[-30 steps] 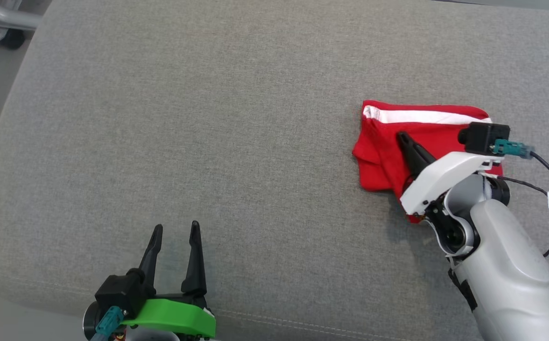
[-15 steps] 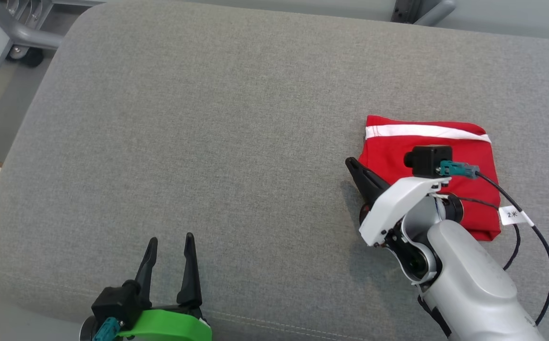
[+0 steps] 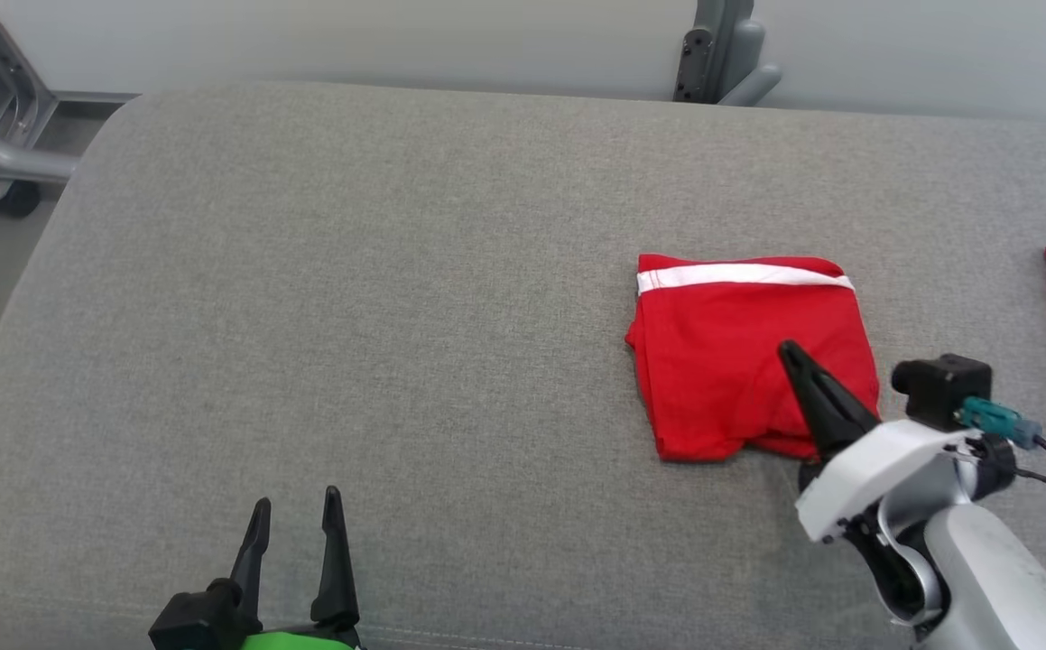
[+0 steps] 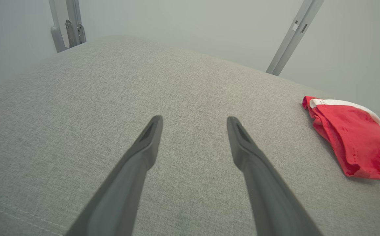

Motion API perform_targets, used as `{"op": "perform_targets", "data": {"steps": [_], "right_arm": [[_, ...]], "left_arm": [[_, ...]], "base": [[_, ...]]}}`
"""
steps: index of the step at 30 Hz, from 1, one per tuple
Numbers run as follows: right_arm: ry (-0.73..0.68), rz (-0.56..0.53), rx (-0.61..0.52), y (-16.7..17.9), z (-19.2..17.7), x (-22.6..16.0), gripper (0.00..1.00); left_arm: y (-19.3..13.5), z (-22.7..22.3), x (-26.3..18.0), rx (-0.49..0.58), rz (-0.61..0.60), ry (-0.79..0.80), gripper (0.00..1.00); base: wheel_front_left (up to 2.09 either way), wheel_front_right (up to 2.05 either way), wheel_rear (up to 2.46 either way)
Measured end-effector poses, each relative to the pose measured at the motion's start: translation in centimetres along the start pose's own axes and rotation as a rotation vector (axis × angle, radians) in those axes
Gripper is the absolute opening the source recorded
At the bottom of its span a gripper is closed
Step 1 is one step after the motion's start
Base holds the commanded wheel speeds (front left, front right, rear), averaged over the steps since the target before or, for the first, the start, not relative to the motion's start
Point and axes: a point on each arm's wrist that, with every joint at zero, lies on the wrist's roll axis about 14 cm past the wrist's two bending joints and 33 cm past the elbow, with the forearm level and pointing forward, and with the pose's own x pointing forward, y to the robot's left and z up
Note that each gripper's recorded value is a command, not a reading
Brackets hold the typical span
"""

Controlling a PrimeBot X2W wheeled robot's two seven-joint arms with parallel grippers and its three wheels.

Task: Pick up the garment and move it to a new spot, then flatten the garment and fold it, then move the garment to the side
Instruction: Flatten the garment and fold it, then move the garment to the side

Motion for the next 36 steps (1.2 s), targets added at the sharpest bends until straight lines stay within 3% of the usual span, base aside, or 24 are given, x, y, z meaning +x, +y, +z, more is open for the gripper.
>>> {"op": "perform_targets", "data": {"steps": [5, 6, 7, 9, 16, 26, 32, 36], "right_arm": [[-0.074, -0.135, -0.072, -3.8, 1.1, -3.9, 0.0], [-0.08, -0.16, -0.104, -4.5, 1.1, -4.7, 0.21], [-0.092, -0.187, -0.127, -5.3, 1.3, -5.5, 0.53], [-0.122, -0.246, -0.137, -6.6, 1.4, -7.0, 1.0], [-0.161, -0.427, -0.218, -10.3, 0.7, -12.0, 1.0], [-0.131, -0.484, -0.229, -11.1, -0.5, -13.4, 1.0], [-0.188, -0.461, -0.085, -11.2, 1.2, -10.1, 1.0], [-0.084, -0.386, 0.039, -11.1, 2.1, -5.5, 1.0]], "left_arm": [[-0.5, 0.3, -0.1, -0.007, -0.019, -0.012, 1.0], [-0.6, 0.4, -0.1, -0.007, -0.023, -0.016, 1.0], [-0.8, 0.5, -0.1, -0.008, -0.028, -0.018, 1.0], [-0.9, 0.5, -0.2, -0.011, -0.034, -0.019, 1.0], [-1.4, 1.6, -0.4, 0.024, -0.076, -0.059, 1.0], [-1.1, 1.2, -0.6, 0.063, -0.107, -0.045, 1.0], [-1.1, 0.9, 0.0, 0.063, -0.11, -0.032, 1.0], [-2.0, 0.7, 1.4, 0.063, -0.135, -0.023, 1.0]], "base": [[0.0, 0.0, 0.0], [0.0, 0.0, 0.0], [0.0, 0.0, 0.0], [0.0, 0.0, 0.0], [0.0, 0.0, 0.0], [0.0, 0.0, 0.0], [0.0, 0.0, 0.0], [0.0, 0.0, 0.0]]}}
